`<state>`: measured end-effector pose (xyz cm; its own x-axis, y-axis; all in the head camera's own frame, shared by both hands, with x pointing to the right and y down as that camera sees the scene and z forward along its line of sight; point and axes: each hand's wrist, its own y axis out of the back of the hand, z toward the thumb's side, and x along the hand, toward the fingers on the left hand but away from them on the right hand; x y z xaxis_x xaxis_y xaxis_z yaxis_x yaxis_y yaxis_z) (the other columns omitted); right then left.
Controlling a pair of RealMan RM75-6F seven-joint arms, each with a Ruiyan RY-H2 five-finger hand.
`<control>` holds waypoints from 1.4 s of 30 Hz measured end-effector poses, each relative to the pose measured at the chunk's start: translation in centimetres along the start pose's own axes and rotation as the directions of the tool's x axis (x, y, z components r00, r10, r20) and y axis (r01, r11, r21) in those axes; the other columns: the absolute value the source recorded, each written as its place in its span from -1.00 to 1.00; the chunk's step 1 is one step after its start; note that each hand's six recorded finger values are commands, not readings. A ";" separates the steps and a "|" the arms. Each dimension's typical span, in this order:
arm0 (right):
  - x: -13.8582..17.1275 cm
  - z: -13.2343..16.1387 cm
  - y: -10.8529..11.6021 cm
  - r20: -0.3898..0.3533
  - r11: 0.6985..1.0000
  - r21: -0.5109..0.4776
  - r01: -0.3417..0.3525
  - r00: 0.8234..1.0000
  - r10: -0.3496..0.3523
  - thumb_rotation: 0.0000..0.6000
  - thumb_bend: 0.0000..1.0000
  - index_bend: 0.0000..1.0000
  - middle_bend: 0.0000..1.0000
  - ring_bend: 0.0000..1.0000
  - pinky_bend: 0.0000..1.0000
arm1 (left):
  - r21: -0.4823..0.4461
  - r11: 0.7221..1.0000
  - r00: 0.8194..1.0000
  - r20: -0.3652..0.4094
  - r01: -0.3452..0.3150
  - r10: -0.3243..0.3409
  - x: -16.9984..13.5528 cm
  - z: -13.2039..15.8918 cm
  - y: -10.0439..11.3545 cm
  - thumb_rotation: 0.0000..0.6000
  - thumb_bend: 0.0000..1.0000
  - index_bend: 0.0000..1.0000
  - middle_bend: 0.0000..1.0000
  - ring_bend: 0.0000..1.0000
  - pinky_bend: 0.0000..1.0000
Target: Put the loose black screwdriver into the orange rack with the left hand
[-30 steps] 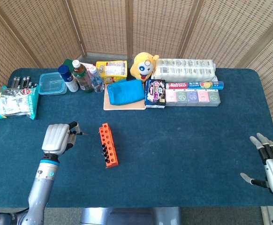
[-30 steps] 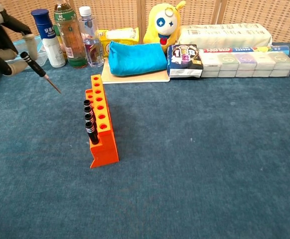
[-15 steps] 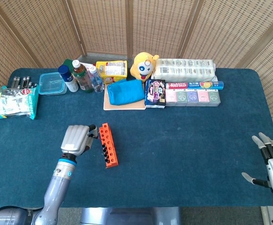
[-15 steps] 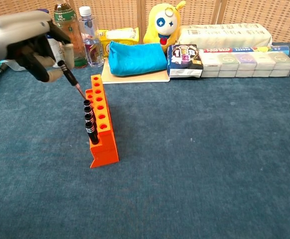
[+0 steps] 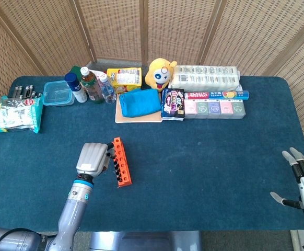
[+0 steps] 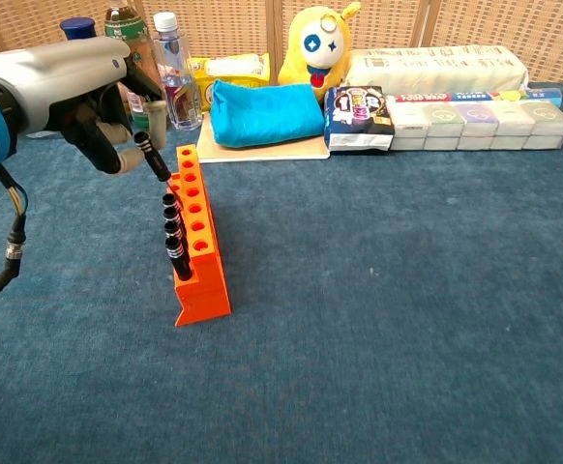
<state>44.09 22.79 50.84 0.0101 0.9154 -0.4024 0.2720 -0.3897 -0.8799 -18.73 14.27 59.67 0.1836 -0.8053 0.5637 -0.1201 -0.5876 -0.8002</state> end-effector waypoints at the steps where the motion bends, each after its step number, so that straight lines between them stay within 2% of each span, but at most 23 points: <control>1: 0.0 0.0 0.0 0.000 1.000 0.000 0.000 1.000 0.000 1.00 -0.99 -0.90 -1.00 -1.00 -0.96 | 0.001 1.000 1.000 -0.002 0.002 -0.002 0.0 0.0 -0.1 1.00 -0.13 0.08 1.00 1.00 1.00; 42: 0.1 -0.1 0.3 0.002 1.000 -0.008 0.007 1.000 -0.007 1.00 -0.99 -0.90 -1.00 -1.00 -0.96 | 0.042 0.999 0.999 -0.035 0.008 -0.007 0.5 0.0 -0.5 1.00 -0.13 0.07 1.00 1.00 1.00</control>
<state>44.33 22.73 50.56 0.0060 0.9179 -0.3967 0.2799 -0.3824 -0.8806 -18.59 14.13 60.34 0.1499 -0.8037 0.5758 -0.0777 -0.5902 -0.8035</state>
